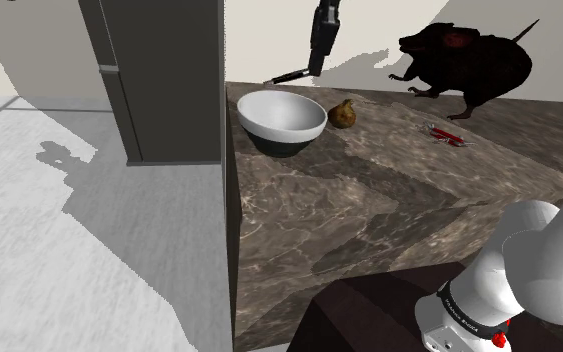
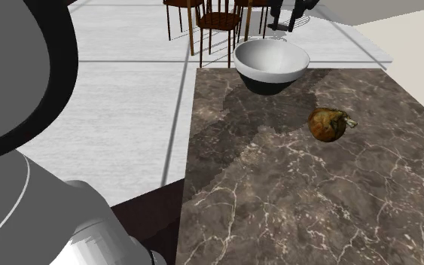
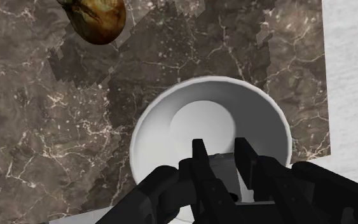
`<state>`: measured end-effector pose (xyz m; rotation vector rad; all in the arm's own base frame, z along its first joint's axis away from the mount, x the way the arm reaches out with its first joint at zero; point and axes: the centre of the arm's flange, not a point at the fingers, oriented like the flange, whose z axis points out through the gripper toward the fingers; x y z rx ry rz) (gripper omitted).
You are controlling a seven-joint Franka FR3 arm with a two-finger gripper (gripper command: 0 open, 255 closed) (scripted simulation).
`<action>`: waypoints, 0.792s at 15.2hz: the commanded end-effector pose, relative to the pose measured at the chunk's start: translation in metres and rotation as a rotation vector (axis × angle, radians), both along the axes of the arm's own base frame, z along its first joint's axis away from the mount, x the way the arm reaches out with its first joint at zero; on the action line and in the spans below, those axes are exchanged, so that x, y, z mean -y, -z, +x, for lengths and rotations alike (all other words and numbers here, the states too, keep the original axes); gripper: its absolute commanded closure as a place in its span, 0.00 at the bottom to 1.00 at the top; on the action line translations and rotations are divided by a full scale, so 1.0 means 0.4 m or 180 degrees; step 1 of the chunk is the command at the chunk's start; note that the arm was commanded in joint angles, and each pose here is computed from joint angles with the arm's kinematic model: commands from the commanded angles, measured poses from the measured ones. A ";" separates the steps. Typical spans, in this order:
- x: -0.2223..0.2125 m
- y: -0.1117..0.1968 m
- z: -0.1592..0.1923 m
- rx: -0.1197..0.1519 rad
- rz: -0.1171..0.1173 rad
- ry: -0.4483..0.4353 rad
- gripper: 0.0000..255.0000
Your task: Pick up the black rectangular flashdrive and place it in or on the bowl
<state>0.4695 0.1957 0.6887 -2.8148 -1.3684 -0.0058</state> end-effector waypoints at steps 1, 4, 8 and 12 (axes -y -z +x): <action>-0.004 0.022 0.012 0.0003 0.0001 -0.0001 1.00; -0.004 0.062 0.012 0.0003 0.0001 -0.0001 1.00; -0.004 0.115 0.012 0.0003 0.0001 -0.0001 1.00; -0.004 0.168 0.012 0.0003 0.0001 -0.0001 1.00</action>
